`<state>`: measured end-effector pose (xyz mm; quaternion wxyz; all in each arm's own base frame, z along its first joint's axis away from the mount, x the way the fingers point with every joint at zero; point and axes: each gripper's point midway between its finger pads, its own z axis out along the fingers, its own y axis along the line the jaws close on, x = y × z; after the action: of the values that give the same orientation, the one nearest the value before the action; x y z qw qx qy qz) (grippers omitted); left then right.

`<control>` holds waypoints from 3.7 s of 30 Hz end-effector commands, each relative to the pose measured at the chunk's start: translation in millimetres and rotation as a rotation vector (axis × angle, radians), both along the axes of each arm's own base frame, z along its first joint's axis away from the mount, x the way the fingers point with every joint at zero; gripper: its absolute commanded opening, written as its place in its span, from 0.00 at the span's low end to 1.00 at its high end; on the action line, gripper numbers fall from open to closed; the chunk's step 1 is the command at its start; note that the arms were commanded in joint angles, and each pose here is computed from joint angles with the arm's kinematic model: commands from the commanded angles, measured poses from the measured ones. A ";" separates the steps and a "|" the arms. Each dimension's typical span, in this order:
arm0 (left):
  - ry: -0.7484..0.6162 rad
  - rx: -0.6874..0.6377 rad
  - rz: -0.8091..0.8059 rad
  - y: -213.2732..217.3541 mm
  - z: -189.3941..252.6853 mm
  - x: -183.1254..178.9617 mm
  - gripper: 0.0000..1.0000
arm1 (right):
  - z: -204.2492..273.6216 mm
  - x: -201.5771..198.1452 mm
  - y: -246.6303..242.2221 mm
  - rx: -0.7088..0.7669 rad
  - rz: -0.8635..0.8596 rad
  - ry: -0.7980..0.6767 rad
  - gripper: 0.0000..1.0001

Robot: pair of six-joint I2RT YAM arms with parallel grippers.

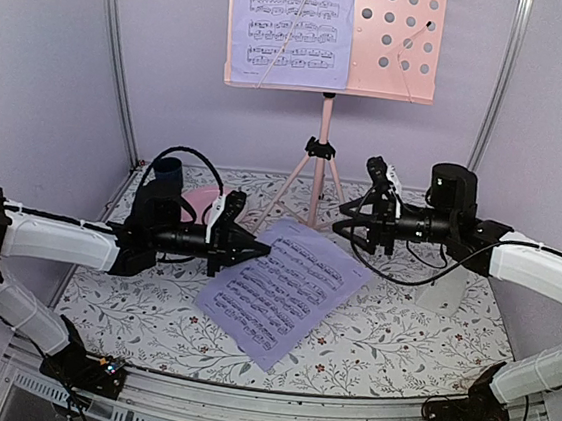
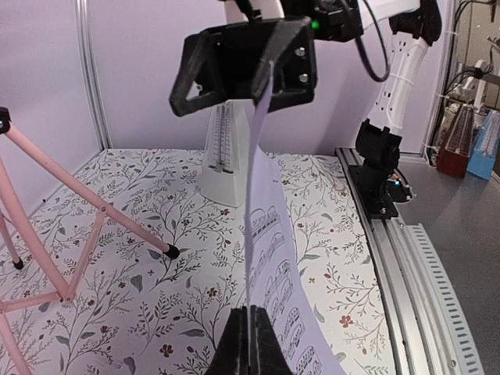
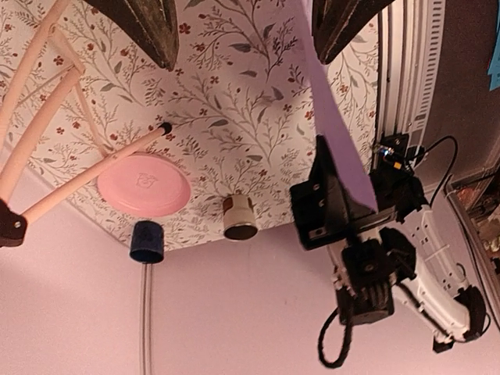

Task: Set up the instrument practice props

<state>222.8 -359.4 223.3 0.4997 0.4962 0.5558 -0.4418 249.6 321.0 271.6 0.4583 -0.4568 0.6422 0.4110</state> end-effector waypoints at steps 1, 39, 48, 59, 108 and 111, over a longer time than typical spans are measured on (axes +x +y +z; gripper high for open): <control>-0.032 -0.035 0.017 5.5 11.5 -2.0 0.00 | 49.5 51.4 -0.5 0.162 -0.124 -0.058 0.60; -0.071 -0.065 0.037 14.8 28.6 -8.9 0.00 | 63.6 240.2 21.4 0.262 -0.535 -0.187 0.50; -0.070 -0.064 0.038 14.9 28.4 -8.7 0.00 | 63.4 248.3 28.0 0.276 -0.526 -0.178 0.47; -0.085 -0.082 0.038 18.4 46.5 -14.6 0.00 | 53.0 254.8 38.2 0.263 -0.498 -0.157 0.35; -0.139 -0.198 0.031 26.2 105.6 -24.9 0.00 | 89.8 189.9 102.5 0.353 -0.438 0.049 0.00; -0.147 -0.212 0.040 28.5 113.5 -24.9 0.00 | 91.1 188.6 100.1 0.357 -0.451 0.070 0.00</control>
<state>202.0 -333.8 310.4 0.5775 0.4687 0.4980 -0.4460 470.6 407.7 323.7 0.6273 -0.2504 0.6598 0.3293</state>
